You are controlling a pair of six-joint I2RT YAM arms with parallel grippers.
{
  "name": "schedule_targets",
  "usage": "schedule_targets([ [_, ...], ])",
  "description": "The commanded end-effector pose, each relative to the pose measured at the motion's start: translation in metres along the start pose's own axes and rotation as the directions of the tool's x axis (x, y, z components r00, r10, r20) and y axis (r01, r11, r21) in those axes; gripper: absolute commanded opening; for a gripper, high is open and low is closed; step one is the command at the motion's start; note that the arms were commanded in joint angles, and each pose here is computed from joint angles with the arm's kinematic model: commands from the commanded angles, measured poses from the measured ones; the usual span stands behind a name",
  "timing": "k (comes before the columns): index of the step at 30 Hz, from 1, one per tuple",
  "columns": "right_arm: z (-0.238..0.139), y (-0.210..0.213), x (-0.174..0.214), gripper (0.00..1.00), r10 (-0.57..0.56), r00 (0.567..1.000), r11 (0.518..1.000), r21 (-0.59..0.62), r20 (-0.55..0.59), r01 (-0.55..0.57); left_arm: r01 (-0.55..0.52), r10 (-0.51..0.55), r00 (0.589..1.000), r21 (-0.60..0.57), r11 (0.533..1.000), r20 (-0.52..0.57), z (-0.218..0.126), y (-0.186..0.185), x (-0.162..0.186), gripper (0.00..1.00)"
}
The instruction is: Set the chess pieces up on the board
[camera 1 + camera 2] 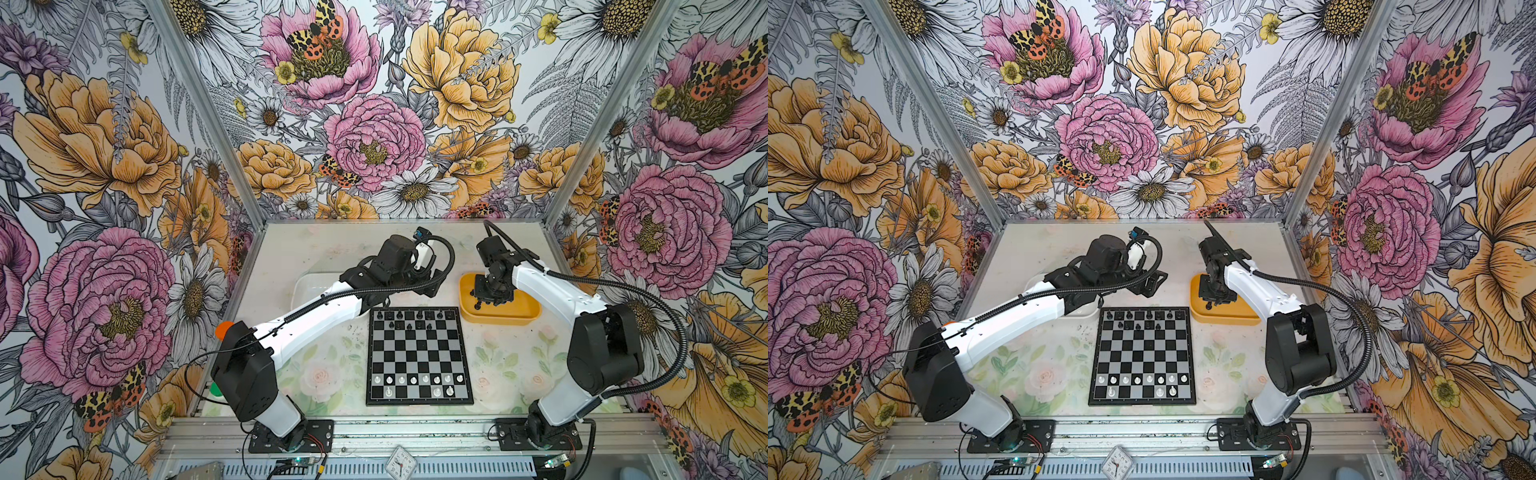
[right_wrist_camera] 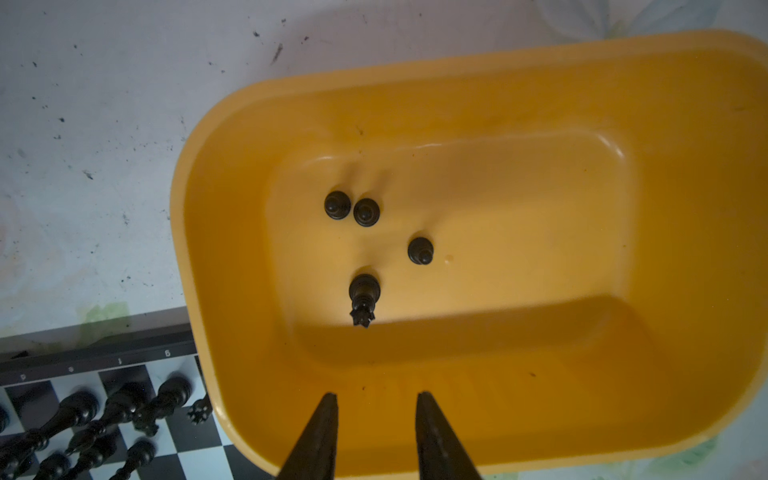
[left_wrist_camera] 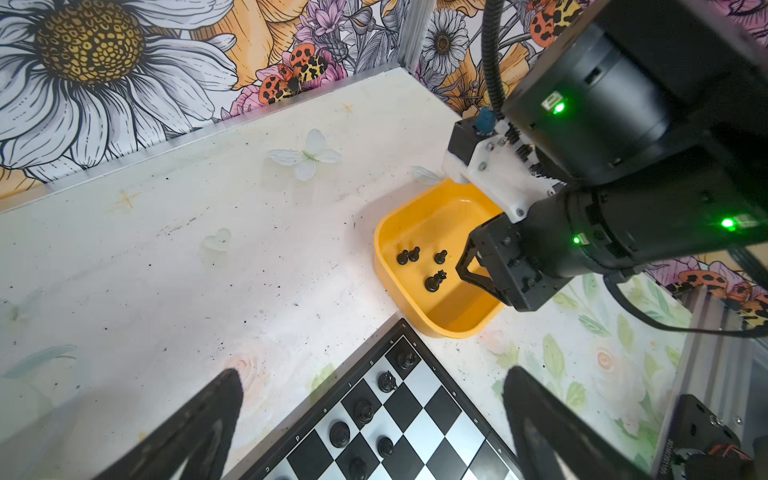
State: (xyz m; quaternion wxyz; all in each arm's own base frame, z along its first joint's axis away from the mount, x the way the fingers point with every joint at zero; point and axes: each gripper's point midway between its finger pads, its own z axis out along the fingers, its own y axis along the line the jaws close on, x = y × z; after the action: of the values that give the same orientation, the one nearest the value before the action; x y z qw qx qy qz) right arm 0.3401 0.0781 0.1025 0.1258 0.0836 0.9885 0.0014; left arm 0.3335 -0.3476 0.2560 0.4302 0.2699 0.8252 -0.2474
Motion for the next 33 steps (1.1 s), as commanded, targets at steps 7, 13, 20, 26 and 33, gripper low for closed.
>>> schedule_targets([
  [7,0.021,0.003,-0.007,0.32,0.011,1.000,0.999,-0.035,-0.015,-0.012,0.009,-0.009,1.000,0.068,0.998,0.005,-0.009,-0.004,-0.008,0.99],
  [13,0.033,0.001,-0.007,0.31,0.011,0.999,0.999,-0.042,-0.044,-0.013,0.056,-0.057,0.998,0.087,0.995,0.005,-0.015,0.003,-0.007,0.99],
  [20,0.044,0.001,-0.005,0.30,0.008,0.997,0.999,-0.049,-0.076,-0.011,0.066,-0.067,0.998,0.071,0.995,0.009,-0.015,0.007,-0.008,0.99],
  [26,0.050,0.002,-0.001,0.28,0.006,0.996,0.998,-0.056,-0.092,-0.011,0.068,-0.069,0.998,0.062,0.996,0.006,-0.015,0.010,-0.007,0.99],
  [33,0.053,0.003,-0.002,0.22,0.007,0.995,0.998,-0.057,-0.100,-0.013,0.072,-0.072,0.997,0.057,0.996,0.002,-0.014,0.014,-0.005,0.99],
])
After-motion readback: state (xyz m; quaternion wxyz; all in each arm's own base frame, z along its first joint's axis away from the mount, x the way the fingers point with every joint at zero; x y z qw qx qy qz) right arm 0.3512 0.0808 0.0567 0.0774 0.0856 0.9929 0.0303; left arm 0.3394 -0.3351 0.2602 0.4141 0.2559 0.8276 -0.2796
